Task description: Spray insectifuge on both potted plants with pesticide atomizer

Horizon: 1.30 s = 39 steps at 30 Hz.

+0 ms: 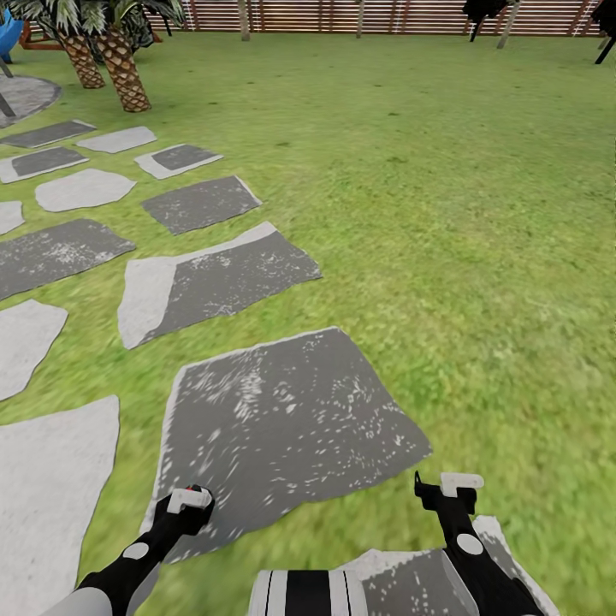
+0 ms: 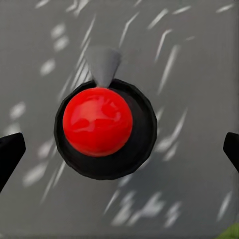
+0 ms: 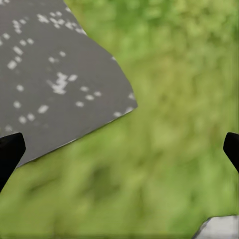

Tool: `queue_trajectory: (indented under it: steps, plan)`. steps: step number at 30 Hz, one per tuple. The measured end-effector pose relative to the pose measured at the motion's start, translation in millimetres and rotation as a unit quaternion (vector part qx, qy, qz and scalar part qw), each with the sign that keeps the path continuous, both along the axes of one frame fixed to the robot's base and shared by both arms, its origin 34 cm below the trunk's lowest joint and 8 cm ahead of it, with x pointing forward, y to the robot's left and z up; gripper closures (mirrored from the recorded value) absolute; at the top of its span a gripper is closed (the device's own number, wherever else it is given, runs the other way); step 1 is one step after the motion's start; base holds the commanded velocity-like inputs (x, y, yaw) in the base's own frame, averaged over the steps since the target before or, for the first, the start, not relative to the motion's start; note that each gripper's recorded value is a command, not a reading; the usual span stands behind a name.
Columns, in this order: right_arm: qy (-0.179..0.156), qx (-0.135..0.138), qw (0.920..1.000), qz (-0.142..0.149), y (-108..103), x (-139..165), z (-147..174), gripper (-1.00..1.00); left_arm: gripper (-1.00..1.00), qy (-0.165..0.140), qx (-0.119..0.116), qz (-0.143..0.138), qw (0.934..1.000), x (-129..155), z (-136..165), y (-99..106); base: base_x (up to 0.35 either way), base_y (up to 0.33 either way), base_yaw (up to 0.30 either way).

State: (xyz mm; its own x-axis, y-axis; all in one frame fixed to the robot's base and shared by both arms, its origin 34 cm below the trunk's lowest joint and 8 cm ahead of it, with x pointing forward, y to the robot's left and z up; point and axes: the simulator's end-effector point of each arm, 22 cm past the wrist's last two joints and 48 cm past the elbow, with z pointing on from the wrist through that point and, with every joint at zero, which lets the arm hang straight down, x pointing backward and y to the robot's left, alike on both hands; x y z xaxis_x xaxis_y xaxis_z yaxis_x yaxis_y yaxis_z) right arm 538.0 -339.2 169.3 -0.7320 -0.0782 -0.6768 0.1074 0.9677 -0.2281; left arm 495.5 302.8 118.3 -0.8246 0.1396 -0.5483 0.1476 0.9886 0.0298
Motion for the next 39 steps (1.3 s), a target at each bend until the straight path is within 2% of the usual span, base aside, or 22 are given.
queue_trajectory:
  steps: [15, 22, 39]
  plan:
    - [0.000, 0.000, 1.0000, 0.000, 0.2, -0.1, 0.2, -1.00, -1.00, 0.000, 0.003, 0.001, 1.0000, -1.0, 0.4, 4.7, 0.032, 0.000, 0.000]
    - [-0.002, 0.000, 1.0000, 0.000, 0.2, 1.5, 2.3, -1.00, -1.00, -0.036, 0.001, -0.003, 0.9994, 11.8, 10.8, 3.5, 0.000, 0.000, 0.000]
    - [-0.002, 0.001, 1.0000, -0.001, 1.8, 1.1, 1.5, -1.00, -1.00, -0.040, 0.000, 0.003, 0.9992, 12.8, 11.4, 5.9, 0.000, 0.000, 0.000]
